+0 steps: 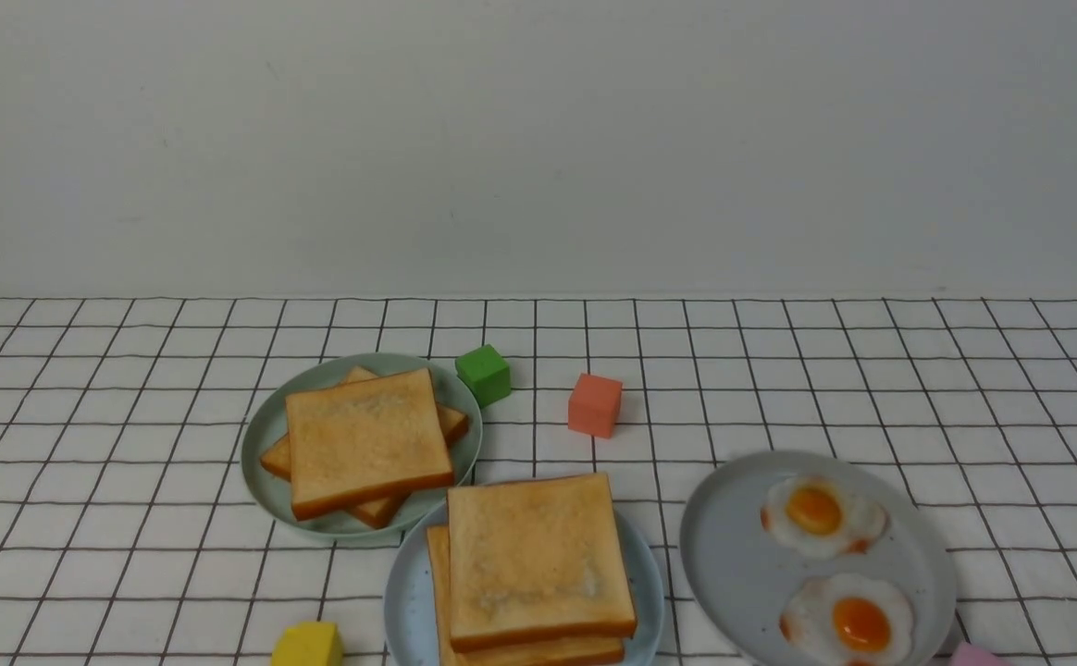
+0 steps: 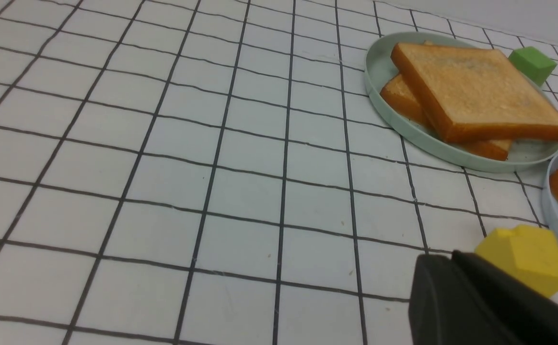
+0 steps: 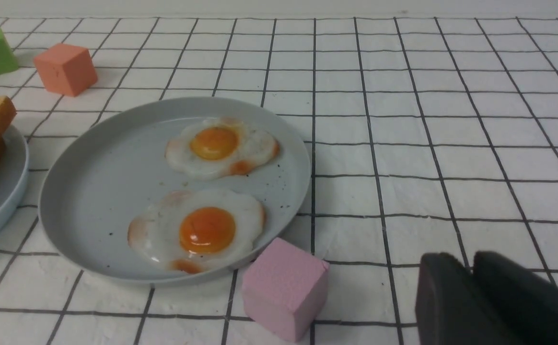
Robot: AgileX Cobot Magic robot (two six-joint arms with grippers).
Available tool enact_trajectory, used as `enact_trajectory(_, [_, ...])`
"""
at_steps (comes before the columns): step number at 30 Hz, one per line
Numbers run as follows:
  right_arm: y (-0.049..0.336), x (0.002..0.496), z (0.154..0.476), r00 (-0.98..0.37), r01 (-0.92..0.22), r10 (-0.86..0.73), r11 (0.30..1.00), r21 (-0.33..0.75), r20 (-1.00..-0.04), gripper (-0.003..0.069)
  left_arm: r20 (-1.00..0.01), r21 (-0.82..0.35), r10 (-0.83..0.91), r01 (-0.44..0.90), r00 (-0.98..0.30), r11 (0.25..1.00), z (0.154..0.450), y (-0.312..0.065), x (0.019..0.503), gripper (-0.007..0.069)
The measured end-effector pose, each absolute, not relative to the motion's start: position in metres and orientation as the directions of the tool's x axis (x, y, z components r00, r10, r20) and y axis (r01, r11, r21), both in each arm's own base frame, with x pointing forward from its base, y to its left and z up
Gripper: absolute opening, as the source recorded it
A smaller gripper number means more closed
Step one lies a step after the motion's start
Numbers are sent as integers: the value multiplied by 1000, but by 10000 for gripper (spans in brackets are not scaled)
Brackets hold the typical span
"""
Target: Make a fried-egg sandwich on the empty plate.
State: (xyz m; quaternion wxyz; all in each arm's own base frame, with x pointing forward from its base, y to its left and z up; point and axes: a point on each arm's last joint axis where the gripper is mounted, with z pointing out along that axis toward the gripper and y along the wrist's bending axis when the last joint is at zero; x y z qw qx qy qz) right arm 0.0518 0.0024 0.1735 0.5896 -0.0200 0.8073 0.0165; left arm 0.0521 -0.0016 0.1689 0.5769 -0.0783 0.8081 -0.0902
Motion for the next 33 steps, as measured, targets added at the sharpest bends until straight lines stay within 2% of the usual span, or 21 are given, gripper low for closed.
enact_trajectory(33, [2, 52, 173, -305, -52, -14, 999, 2, -952, 155, -918, -236, -231, -23, -322, 971, 169, -2, 52, 60])
